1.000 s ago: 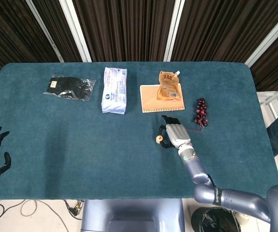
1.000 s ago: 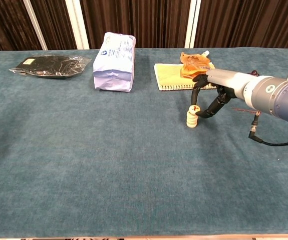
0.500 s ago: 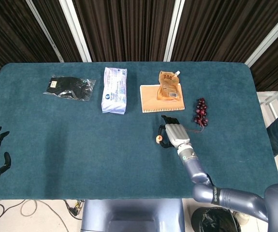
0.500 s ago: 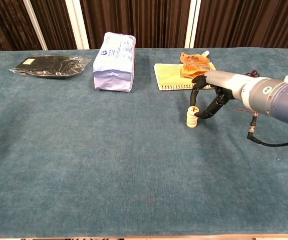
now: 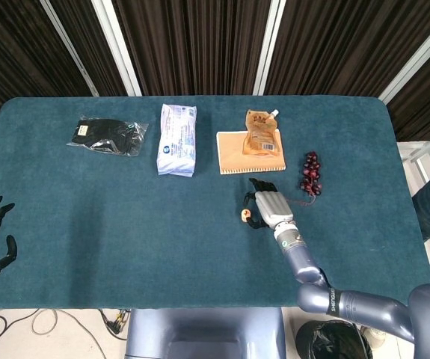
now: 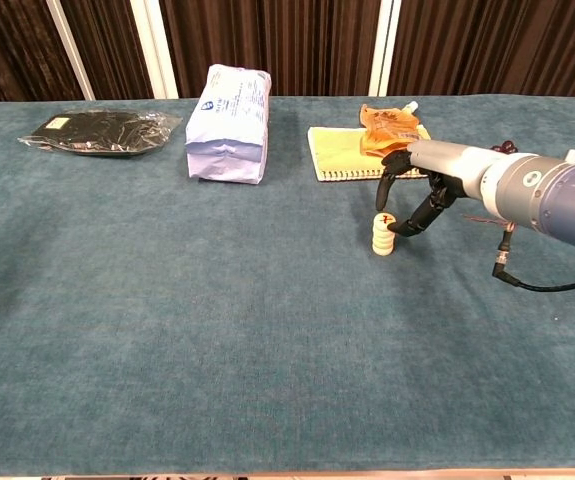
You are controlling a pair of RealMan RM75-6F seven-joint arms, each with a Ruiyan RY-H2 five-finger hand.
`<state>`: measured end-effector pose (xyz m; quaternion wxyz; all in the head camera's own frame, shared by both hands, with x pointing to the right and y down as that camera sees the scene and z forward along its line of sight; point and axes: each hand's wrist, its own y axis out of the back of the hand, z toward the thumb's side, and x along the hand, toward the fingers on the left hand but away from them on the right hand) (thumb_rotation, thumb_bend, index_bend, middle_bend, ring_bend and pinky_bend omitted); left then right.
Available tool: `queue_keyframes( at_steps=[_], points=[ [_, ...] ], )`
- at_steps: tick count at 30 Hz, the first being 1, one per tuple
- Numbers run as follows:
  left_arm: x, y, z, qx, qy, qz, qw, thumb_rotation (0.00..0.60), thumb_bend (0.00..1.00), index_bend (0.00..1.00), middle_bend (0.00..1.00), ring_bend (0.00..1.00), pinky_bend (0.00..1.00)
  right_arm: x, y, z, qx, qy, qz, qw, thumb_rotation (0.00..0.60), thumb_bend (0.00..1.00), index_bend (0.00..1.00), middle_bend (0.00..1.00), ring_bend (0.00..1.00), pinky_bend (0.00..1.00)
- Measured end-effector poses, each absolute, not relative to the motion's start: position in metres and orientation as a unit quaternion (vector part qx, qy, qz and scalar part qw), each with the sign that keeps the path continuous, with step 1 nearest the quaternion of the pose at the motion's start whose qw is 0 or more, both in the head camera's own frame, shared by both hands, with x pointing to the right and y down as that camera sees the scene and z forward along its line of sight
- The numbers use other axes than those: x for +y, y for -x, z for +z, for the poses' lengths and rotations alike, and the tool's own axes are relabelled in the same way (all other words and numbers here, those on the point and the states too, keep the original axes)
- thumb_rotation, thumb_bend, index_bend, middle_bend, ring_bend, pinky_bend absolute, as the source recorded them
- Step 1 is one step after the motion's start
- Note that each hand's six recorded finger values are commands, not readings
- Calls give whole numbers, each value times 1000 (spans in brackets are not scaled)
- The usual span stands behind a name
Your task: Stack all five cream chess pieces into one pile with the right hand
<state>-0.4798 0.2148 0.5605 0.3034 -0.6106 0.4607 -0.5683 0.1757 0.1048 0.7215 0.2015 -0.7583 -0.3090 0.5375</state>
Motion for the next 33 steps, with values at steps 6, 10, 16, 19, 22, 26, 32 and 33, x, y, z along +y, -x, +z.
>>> queue_keyframes(
  at_steps=[6,10,16,19,22,26,32,33],
  points=[
    [215,480,560,462,610,-568,303,600,624,156,0,0,0,106,-175,720,-307,760,536,204,600,406,411,0,0,0],
    [215,481,560,462,610,-568,303,600,624,156,0,0,0,105,-175,716,-312,761,531,204,600,407,411,0,0,0],
    [214,482,559,464,609,-568,304,600,624,156,0,0,0,93,-177,695,-332,759,514,222,600,406,322,0,0,0],
    [214,482,559,463,609,-567,305,600,624,156,0,0,0,87,-185,677,-345,755,504,239,600,406,259,0,0,0],
    [214,481,559,464,609,-567,304,600,624,150,0,0,0,83,-201,654,-367,745,493,259,600,407,202,0,0,0],
    [215,479,560,462,610,-567,305,600,624,124,0,0,0,90,-228,624,-401,732,474,279,600,407,145,0,0,0],
    [217,478,560,458,610,-568,309,600,624,118,2,0,0,126,-284,581,-418,690,473,354,600,407,130,0,0,0],
    [217,478,560,457,610,-569,308,600,624,118,2,0,0,135,-294,575,-416,681,479,366,600,406,130,0,0,0]
  ],
)
